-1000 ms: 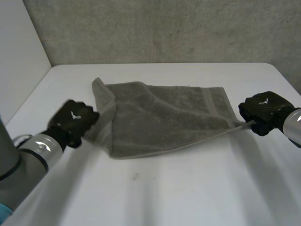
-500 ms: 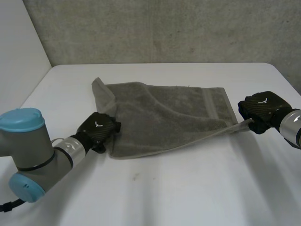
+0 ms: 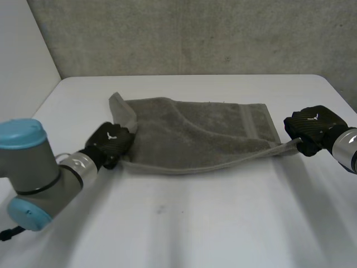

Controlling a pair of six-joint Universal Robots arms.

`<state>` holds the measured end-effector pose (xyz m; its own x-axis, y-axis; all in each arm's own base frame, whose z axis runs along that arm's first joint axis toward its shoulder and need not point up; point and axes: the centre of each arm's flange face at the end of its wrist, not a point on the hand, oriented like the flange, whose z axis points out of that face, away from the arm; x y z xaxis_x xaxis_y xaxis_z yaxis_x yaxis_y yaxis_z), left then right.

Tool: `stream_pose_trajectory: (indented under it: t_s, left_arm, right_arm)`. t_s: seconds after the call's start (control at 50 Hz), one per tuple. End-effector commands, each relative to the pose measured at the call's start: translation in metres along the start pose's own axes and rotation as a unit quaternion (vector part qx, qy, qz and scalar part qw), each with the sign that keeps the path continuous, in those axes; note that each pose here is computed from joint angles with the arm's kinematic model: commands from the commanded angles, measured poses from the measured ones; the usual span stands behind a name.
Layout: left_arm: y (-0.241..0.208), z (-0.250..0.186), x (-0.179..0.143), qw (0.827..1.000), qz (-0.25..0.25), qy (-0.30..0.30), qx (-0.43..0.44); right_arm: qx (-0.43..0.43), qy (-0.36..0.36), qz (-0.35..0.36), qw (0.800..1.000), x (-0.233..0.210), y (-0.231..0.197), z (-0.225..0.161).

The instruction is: Fold the towel.

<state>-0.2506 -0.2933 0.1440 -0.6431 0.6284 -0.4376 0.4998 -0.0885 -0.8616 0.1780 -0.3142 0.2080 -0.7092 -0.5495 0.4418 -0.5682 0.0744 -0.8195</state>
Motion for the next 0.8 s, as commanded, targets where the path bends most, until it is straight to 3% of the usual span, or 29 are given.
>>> stream_pose_trajectory:
  t_s: [0.02,0.1,0.16,0.2,0.22,0.26,0.38,0.48,0.66,0.72,0.8]
  left_arm:
    - [-0.035,-0.043,-0.015,0.998,0.044,-0.037,-0.011]
    - [-0.038,-0.060,-0.012,0.997,0.060,-0.026,-0.051]
    - [-0.031,-0.081,-0.004,0.989,0.070,0.003,-0.128]
    - [-0.026,-0.108,0.004,0.973,0.076,0.038,-0.214]
    - [-0.026,-0.108,0.004,0.973,0.076,0.038,-0.215]
    - [-0.025,-0.128,0.013,0.957,0.075,0.070,-0.271]
    - [-0.037,-0.131,0.015,0.964,0.093,0.058,-0.243]
    - [-0.041,-0.103,0.007,0.976,0.123,0.008,-0.178]
    - [-0.029,-0.056,0.000,0.977,0.139,0.002,-0.162]
    - [-0.030,-0.036,-0.006,0.979,0.141,-0.003,-0.149]
    - [-0.061,0.005,-0.038,0.982,0.157,-0.067,-0.074]
  right_arm:
    - [-0.027,-0.024,-0.007,0.999,-0.005,-0.005,-0.012]
    - [-0.053,-0.043,-0.023,0.997,-0.008,-0.008,-0.024]
    - [-0.119,-0.113,-0.061,0.984,-0.024,-0.001,-0.047]
    - [-0.142,-0.140,-0.074,0.977,-0.030,0.001,-0.059]
    - [-0.142,-0.140,-0.074,0.977,-0.030,0.001,-0.059]
    - [-0.167,-0.183,-0.099,0.964,-0.039,0.001,-0.078]
    - [-0.147,-0.167,-0.126,0.967,-0.038,-0.004,-0.079]
    - [-0.109,-0.117,-0.120,0.980,-0.031,-0.007,-0.061]
    - [-0.094,-0.085,-0.106,0.986,-0.034,-0.001,-0.022]
    - [-0.058,-0.045,-0.116,0.991,-0.032,-0.015,-0.007]
    - [0.054,0.054,-0.130,0.988,-0.008,-0.060,0.028]
